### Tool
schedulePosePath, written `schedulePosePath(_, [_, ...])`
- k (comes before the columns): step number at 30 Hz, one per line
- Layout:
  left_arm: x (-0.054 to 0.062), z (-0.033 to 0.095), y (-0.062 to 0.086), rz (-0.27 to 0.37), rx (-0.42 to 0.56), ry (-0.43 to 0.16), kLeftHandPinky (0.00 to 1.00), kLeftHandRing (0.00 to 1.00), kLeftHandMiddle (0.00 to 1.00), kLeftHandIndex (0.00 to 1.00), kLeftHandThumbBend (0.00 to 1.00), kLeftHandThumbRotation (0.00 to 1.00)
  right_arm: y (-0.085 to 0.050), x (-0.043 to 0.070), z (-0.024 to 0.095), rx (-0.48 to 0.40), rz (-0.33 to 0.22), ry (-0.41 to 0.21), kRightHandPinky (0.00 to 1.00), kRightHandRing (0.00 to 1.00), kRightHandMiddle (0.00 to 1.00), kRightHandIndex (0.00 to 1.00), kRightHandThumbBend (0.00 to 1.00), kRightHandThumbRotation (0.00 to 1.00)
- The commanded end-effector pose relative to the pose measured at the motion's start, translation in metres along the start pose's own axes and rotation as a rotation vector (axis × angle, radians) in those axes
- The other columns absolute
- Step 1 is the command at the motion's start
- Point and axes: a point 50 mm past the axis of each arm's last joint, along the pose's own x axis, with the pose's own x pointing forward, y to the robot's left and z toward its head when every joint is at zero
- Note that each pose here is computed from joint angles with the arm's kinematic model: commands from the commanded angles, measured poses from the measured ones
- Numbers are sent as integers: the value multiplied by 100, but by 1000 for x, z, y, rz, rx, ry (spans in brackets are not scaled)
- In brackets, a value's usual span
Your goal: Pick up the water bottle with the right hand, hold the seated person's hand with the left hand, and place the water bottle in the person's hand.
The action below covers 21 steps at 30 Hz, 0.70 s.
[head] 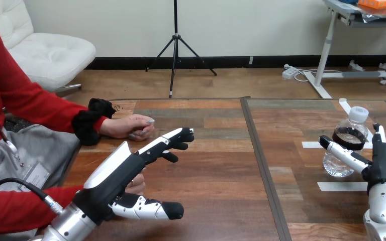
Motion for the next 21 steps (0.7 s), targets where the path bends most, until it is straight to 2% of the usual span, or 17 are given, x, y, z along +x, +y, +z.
schedulePosePath(1, [2, 9, 21, 47, 56, -60, 74, 83, 88, 91, 100, 73, -13, 16, 38, 20, -37, -92, 75, 97, 100, 100, 100, 51])
schedulePosePath(12, [-2, 12, 25, 54, 62, -64, 73, 82, 87, 90, 100, 72, -11, 17, 42, 23, -32, -94, 74, 95, 100, 100, 100, 50])
schedulePosePath(21, [-5, 14, 27, 66, 61, -73, 71, 80, 85, 89, 100, 71, -8, 17, 44, 43, -26, -96, 74, 93, 99, 100, 100, 42])
